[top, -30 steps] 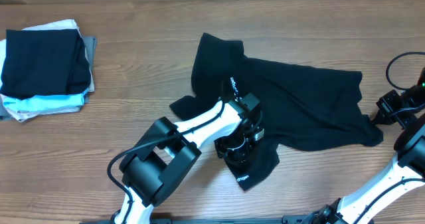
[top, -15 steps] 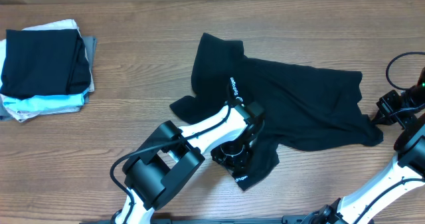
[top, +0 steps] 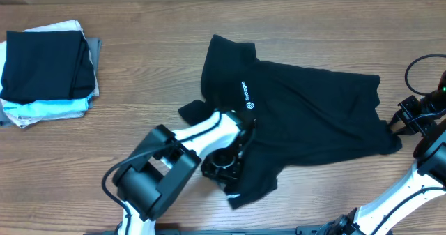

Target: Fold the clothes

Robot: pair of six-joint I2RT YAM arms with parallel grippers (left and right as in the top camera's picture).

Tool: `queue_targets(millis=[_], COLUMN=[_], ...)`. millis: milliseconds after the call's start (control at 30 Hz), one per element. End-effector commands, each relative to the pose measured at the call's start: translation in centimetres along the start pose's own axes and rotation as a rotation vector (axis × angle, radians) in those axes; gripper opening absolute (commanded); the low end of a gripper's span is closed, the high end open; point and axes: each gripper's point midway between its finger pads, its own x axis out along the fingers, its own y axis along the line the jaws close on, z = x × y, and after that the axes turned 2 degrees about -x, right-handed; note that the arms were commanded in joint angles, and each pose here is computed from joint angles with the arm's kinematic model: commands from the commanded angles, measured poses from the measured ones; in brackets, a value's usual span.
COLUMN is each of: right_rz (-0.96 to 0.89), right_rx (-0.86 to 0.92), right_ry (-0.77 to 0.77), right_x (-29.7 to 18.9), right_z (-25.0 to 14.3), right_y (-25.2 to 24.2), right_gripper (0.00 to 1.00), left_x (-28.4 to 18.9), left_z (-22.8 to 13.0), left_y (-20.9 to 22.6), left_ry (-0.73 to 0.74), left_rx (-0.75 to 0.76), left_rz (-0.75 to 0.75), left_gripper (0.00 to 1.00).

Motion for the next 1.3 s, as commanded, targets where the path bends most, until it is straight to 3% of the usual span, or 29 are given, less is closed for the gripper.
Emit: queue_targets(millis=[0,200,367,600,800,1000,1100,1267], right_rz=[0.013,0.014,0.126,0.225,0.247,0.217,0.224,0.225], right_rx=[-0.01,-0.014,-0.097,-0.196,-0.27,-0.452,-0.512,-0.582], right_ry=[-0.052,-0.052,-0.041,-0.149,-0.197,-0.215,-0.257,-0.321], right_x=[-1.5,-1.5,-2.4,-8.2,-10.5,-9.5,-9.3,-9.3], right_z=[0.4,0.4,0.1,0.9,0.1,-1.8,-1.8,-1.7], right_y=[0.4,0.4,2.5,5.2,8.1,12.8,15.0,17.6], right_gripper=[0.28,0.3,0.3,0.33,0.34,0.42,0.53,0.57], left_x=[2.8,1.3,-1.8,-15.2,-28.6,-33.7,-33.9,-32.5], left_z=[-0.3,-0.5,-0.4,-0.5,1.0,5.4,8.9,15.5], left_y=[5.4,7.3,5.0,0.4,-0.3,1.8,3.1,5.3], left_ry=[0.054,0.023,-0.089,-0.506,-0.903,-1.019,-0.987,-0.939], left_rx=[-0.094,-0.103,-0.074,-0.003,-0.048,-0.088,-0.088,-0.053], left_rz=[0.17,0.246,0.138,-0.049,-0.149,-0.162,-0.162,-0.108], left_gripper=[0.04,0.04,0.04,0.04,0.04,0.13,0.18,0.31])
